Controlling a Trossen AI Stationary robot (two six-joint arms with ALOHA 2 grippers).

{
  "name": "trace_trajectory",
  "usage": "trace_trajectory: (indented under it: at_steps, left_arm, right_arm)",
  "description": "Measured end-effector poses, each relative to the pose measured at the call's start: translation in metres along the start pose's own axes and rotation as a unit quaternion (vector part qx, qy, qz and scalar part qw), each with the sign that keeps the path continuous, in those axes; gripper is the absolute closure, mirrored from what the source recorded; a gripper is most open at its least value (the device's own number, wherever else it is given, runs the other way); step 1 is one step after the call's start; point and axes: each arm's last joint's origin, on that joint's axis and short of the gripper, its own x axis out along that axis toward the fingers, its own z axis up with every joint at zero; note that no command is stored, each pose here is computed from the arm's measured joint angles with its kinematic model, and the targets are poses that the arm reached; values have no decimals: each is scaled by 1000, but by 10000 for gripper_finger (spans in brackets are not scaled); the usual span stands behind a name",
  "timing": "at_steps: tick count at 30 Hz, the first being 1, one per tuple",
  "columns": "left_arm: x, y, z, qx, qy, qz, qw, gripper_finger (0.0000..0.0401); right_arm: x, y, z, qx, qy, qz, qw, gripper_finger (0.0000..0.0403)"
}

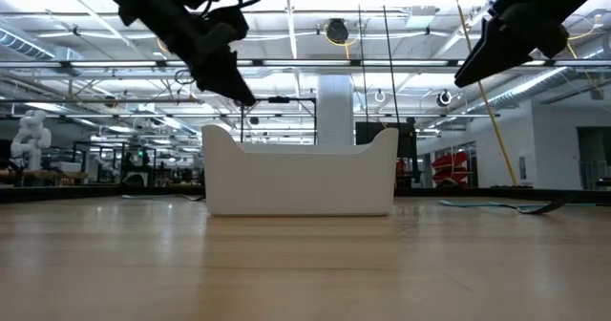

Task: Sort silverware by color (type)
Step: Put the bottom left blue fork into the blue bin

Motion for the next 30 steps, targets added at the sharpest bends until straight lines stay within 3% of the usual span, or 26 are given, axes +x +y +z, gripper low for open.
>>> trace_trajectory:
  at_steps: [15, 24, 30]
  left_arm:
    - [-6, -71, -16, 32, -125, -25, 991, 348]
    - [-1, -72, -58, 6, -212, -50, 976, 348]
    - [-1, -72, -67, 18, -211, -52, 976, 348]
  right_arm:
    - [14, -10, 4, 36, 30, -17, 999, 264]
    - [31, -3, -3, 78, 14, -5, 997, 264]
    - [40, 0, -16, 120, 54, 36, 991, 264]
